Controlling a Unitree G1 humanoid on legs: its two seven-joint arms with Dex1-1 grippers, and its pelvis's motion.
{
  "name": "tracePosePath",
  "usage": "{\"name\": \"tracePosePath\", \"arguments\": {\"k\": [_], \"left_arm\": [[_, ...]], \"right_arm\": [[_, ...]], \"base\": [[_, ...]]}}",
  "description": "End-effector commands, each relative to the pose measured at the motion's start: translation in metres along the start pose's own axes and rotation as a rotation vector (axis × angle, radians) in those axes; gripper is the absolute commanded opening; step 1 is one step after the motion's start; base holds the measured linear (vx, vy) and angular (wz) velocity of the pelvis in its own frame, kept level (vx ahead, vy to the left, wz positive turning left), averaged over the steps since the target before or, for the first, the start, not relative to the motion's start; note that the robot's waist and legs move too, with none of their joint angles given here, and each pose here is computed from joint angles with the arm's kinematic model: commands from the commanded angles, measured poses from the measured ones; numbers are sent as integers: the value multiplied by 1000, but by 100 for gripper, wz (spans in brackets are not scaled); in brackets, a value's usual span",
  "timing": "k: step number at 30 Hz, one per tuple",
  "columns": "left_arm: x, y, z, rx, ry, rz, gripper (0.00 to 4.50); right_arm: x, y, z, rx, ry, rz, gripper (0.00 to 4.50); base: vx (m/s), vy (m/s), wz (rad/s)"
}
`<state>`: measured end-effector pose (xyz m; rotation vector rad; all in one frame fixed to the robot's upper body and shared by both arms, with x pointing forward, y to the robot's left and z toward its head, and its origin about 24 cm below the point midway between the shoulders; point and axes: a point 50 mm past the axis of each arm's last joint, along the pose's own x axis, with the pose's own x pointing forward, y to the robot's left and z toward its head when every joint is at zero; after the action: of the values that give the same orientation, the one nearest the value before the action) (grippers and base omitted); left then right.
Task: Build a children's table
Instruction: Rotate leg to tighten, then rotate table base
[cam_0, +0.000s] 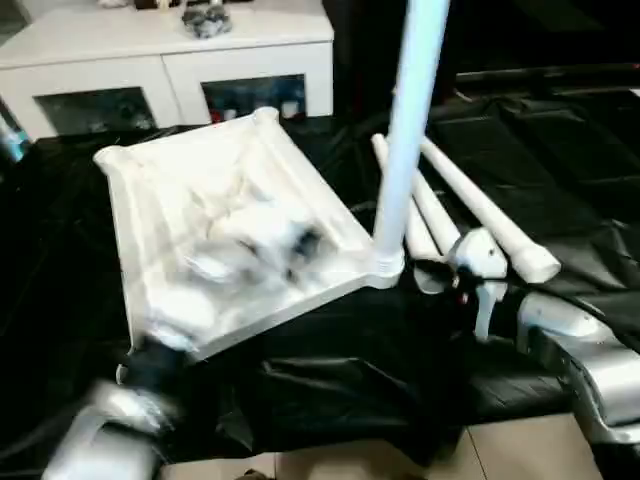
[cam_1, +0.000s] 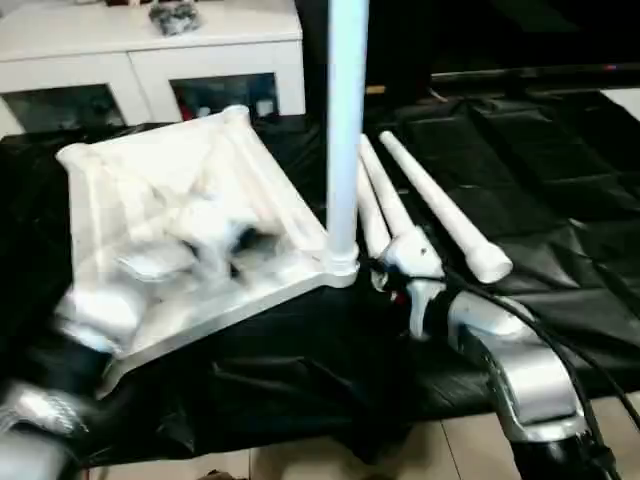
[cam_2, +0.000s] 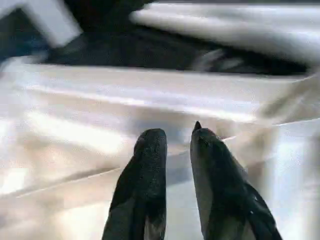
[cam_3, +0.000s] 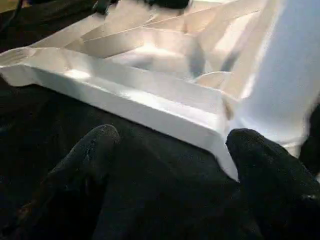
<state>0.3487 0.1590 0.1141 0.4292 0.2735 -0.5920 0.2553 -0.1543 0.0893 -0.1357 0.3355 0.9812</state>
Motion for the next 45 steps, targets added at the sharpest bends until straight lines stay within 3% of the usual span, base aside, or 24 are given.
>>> {"name": "tracePosePath", "arguments": {"k": [1,7,10,16,17,19,21,29,39,45], "left_arm": [[-8,18,-13,32,90,85,98],[-20,39,-26,85,200,200,98],[-36,60,-34,166,303,338,98],[-56,67,-45,203,410,365,98],[-56,67,-45,203,410,365,81],[-63,65,-55,214,475,336,81],[-64,60,-62,198,499,283,51],[-70,46,-81,195,618,135,0],[-74,28,-85,192,664,-86,0],[-85,-3,-77,177,629,-415,0]], "right_arm": [[7,7,1,-2,4,34,389],[18,4,-1,-1,38,2,389],[27,-5,-9,-22,107,-88,389],[36,-4,-14,-2,129,-93,389],[36,-4,-14,-2,129,-93,389],[40,-1,-16,6,141,-78,389],[43,1,-18,16,147,-64,389],[49,0,-20,20,166,-52,306],[64,-9,-19,-16,177,-78,218],[78,-14,-20,-29,180,-85,165]], "base": [[0,0,0],[0,0,0],[0,0,0],[0,0,0],[0,0,0],[0,0,0],[0,0,0],[0,0,0],[0,0,0],[0,0,0]]}}
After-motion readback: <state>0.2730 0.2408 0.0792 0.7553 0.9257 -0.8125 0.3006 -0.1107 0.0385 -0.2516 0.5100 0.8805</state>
